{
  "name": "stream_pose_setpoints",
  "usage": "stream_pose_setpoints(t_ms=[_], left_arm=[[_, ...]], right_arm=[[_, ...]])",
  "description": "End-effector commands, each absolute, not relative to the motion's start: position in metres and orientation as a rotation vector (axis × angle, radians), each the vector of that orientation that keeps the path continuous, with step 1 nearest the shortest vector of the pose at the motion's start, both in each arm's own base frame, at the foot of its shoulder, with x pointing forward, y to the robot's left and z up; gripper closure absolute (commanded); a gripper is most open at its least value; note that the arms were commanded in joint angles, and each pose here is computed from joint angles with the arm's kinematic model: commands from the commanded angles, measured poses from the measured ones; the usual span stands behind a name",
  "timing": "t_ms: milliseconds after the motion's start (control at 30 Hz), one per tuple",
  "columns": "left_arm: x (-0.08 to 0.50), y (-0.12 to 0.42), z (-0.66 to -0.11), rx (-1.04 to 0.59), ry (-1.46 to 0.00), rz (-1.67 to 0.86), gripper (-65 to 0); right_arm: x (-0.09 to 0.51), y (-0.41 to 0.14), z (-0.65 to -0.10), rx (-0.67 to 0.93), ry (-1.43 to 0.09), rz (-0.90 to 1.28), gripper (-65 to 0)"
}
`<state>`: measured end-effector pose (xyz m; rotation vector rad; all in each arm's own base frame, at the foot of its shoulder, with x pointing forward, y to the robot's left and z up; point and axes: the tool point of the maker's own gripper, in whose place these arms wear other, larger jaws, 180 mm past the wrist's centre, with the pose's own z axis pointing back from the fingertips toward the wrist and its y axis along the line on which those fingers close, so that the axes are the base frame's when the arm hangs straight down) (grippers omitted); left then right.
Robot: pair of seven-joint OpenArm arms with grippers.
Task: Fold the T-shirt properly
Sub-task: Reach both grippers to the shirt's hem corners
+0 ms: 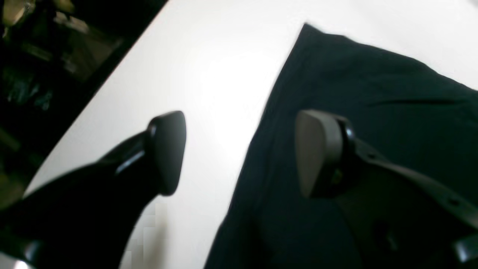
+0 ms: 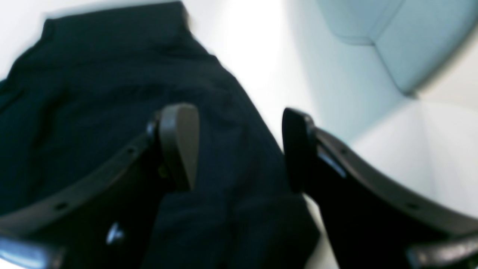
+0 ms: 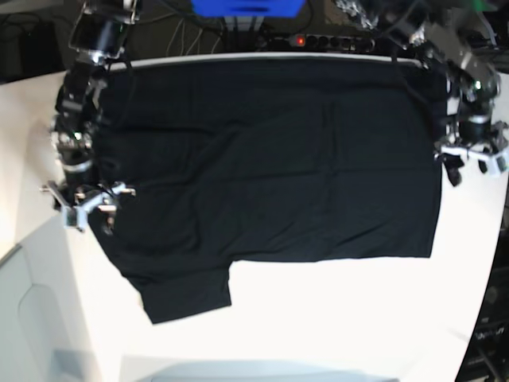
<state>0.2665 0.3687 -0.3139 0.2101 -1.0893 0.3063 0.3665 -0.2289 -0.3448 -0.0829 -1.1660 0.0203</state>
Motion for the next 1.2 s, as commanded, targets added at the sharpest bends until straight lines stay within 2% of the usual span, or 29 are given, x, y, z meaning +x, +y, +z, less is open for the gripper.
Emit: stream_pose_setpoints(t_ms=[0,300,400,667,767,833,1000,1167], left_arm=[[0.282,0.371,-0.300,0.224,-1.134,0.279,-44.3],[0.354,0.369,-0.312,0.162,-1.080,0.209,-44.3],[0.373,0.366,-0.316,0.129,-1.060,0.176,-44.3],[0.407,0.356,-0.323,0.059,-1.145,0.132,-44.3],[0.415,0.367,-0.333,0.053,-1.131,0.169,-44.3],[0.418,0.377,-0.341,0.053,-1.123,0.228,-44.3],[0.438,0.375,-0.346,0.016,-1.140,0.238,-44.3],[0.456,0.368,-0.354,-0.025,-1.145,0.226,-44.3]], right_arm=[[0.387,-0.233,-0.327,-0.090,-1.221,0.028,-36.1],[0.472,-0.251,-0.360,-0.015,-1.078,-0.031,-36.1],[0.487,-0.256,-0.368,0.010,-1.085,-0.064,-36.1],[0.481,-0.263,-0.402,0.038,-1.052,-0.120,-36.1],[0.476,-0.262,-0.410,0.042,-1.044,-0.126,-35.6],[0.471,-0.261,-0.415,0.042,-1.032,-0.127,-33.5],[0.463,-0.255,-0.427,0.052,-1.010,-0.127,-23.5],[0.460,-0.252,-0.431,0.056,-1.002,-0.127,-21.2]])
